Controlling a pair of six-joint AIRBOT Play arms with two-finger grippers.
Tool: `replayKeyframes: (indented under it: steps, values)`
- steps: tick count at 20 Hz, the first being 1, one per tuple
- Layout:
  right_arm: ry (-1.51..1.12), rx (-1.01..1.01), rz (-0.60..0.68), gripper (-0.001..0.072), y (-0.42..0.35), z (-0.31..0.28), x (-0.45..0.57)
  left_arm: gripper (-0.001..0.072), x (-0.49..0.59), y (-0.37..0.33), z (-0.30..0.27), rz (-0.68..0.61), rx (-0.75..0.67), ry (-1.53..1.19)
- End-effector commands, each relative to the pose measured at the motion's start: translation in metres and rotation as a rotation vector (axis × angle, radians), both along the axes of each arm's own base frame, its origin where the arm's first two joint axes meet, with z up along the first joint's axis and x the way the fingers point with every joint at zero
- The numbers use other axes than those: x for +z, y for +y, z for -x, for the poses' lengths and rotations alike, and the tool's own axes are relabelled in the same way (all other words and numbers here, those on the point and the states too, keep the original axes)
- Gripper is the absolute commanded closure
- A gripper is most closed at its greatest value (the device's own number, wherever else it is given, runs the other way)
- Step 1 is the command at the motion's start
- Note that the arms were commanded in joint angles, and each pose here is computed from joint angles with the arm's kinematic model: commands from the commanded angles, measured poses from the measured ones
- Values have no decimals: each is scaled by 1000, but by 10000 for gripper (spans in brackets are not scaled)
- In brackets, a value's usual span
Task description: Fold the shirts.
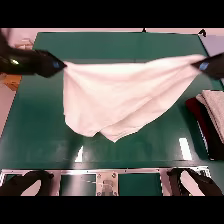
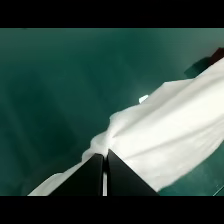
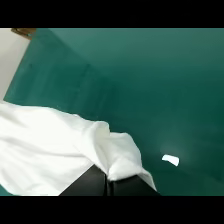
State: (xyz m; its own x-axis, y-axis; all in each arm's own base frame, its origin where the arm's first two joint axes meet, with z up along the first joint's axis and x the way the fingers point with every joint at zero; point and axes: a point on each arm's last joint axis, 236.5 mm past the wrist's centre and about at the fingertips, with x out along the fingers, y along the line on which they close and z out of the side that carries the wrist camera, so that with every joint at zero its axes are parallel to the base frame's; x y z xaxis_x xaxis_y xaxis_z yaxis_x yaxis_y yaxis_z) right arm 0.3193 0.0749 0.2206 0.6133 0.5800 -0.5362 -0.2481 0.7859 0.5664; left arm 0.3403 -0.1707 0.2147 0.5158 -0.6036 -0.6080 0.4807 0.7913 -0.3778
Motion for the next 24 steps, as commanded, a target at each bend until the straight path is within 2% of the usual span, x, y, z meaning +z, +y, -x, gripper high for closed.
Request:
replayKeyframes:
  steps: [1, 3, 4, 5, 6, 9, 13, 18, 20, 24]
  values:
    - [207, -78, -76, 694, 1, 3, -128, 682, -118, -4, -6, 19, 31, 215]
    - [295, -150, -118, 694, 4, 9, -189, 677, -174, -14, -3, 60, 22, 343]
    - [331, -171, -133, 695, 5, 13, -212, 535, -195, -17, 1, 64, 14, 414]
    - [359, -178, -135, 694, 6, 16, -228, 282, -205, -19, 6, 59, -4, 464]
    - [375, -175, -129, 694, 5, 18, -236, 198, -209, -20, 9, 52, -22, 491]
    - [372, -178, -118, 694, 0, 9, -238, 196, -194, -11, 9, -30, -77, 469]
    - [339, -178, -112, 694, -3, -1, -226, 196, -187, -4, 43, -81, -129, 621]
    - [342, -175, -109, 694, -3, -1, -228, 196, -231, 4, 99, -93, -81, 885]
    - [342, -175, -109, 694, -3, -1, -228, 197, -251, 0, 118, -58, -60, 955]
    - [342, -175, -110, 694, -3, -1, -228, 197, -267, -31, 104, 171, 49, 923]
